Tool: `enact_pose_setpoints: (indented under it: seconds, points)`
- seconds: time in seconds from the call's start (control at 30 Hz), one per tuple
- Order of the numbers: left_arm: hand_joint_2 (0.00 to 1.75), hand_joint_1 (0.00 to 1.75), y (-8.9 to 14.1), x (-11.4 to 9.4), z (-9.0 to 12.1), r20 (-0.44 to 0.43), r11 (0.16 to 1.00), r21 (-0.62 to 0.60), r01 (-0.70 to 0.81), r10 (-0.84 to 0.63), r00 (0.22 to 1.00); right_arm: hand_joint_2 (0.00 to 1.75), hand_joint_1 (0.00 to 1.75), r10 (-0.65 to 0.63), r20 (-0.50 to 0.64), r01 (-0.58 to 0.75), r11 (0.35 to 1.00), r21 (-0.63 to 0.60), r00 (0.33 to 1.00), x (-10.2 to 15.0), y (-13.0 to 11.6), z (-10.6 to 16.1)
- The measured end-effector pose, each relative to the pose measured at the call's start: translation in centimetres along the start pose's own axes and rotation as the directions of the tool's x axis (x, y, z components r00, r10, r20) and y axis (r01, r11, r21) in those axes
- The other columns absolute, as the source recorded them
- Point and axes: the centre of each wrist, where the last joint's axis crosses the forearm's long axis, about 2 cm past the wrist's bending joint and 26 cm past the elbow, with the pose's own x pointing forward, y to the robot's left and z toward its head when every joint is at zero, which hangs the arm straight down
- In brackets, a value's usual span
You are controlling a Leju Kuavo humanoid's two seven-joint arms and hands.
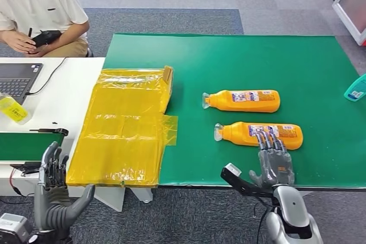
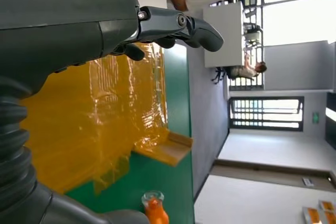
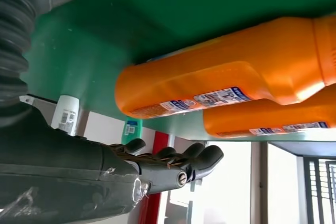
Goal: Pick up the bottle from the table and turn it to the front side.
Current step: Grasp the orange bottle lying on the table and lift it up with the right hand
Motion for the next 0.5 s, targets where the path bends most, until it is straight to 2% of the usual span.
enact_pose_setpoints:
  seconds: [0.3,0.5]
  points:
    - [1.75,0.00,-0.1,0.0,-0.1,0.013,1.000,-0.002,-0.010,0.010,1.000,1.75,0.00,0.046,-0.011,-0.046,0.999,0.028,0.999,-1.6,0.0,-1.7]
    - [1.75,0.00,-0.9,0.0,-0.2,0.035,0.993,-0.116,0.016,-0.012,0.999,1.75,0.00,0.086,-0.039,-0.084,0.995,0.049,0.996,-3.3,-0.8,-4.9]
